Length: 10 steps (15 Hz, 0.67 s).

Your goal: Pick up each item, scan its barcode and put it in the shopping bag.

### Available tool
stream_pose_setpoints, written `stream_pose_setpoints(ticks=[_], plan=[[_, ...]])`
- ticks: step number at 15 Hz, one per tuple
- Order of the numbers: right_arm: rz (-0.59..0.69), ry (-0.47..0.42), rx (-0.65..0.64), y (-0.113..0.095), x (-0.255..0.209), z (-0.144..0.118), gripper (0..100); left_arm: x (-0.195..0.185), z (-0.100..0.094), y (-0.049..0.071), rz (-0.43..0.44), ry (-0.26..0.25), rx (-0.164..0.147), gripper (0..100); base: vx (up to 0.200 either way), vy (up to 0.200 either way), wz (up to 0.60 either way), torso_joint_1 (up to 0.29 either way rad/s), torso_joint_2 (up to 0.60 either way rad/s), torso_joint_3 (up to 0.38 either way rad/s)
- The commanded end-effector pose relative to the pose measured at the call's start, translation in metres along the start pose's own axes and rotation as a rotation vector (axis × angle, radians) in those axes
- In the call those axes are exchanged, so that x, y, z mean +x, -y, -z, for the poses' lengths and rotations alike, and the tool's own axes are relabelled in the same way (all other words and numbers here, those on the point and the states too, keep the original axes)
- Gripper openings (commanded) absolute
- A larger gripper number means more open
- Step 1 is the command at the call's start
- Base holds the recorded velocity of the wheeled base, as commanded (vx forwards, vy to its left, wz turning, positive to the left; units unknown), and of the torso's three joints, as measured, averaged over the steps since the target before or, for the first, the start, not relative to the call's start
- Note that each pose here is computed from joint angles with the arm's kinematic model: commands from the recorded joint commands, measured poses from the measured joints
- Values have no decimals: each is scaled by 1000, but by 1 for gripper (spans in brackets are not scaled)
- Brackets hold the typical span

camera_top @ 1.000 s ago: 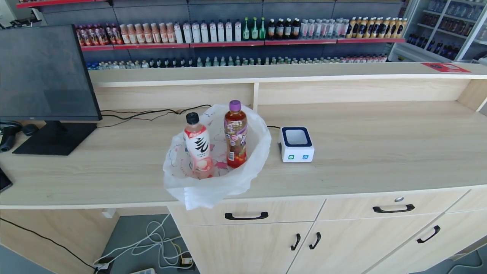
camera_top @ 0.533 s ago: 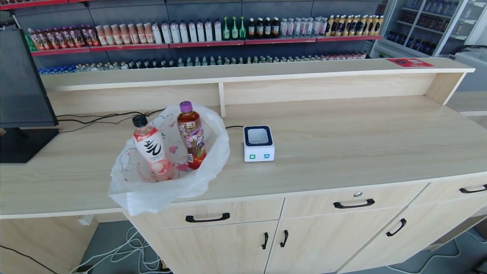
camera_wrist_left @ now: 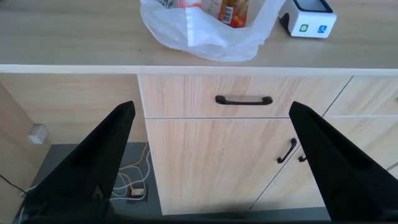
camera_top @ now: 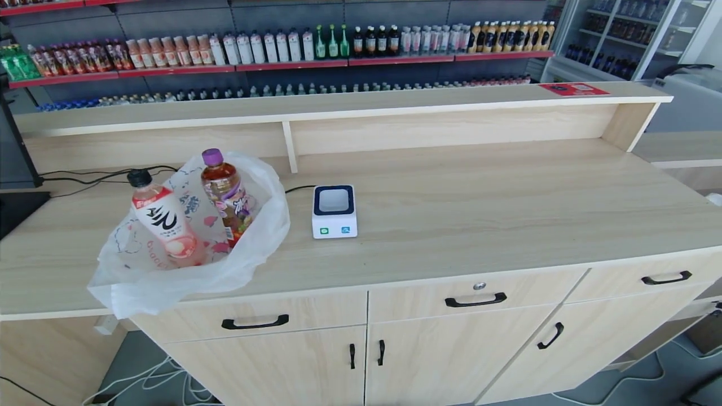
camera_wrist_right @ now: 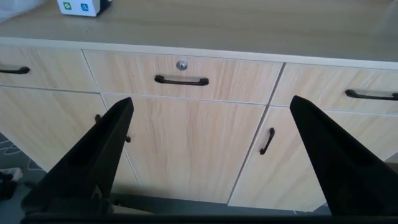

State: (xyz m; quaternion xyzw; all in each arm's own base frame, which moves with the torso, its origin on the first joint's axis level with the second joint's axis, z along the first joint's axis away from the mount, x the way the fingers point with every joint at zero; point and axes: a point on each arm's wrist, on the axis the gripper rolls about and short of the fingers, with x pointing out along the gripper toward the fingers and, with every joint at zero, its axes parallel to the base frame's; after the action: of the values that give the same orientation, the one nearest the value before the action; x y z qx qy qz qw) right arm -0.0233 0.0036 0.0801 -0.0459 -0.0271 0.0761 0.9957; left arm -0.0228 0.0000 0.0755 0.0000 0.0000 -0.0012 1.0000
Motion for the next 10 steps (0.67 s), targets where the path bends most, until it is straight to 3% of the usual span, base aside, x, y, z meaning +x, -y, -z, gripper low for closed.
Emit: stream_pose_setpoints(ticks=[1,2,10], plan=[[0,-2,0,0,0,0,100,0,0,0,1,0,-2,100,0,0,0,-2,76,17],[-1,-3,-2,0,0,0,100,0,0,0,1,0,-2,100,0,0,0,0,0,0],[-1,-3,-9,0,0,0,100,0,0,0,1,0,-2,100,-200,0,0,2,4,4]])
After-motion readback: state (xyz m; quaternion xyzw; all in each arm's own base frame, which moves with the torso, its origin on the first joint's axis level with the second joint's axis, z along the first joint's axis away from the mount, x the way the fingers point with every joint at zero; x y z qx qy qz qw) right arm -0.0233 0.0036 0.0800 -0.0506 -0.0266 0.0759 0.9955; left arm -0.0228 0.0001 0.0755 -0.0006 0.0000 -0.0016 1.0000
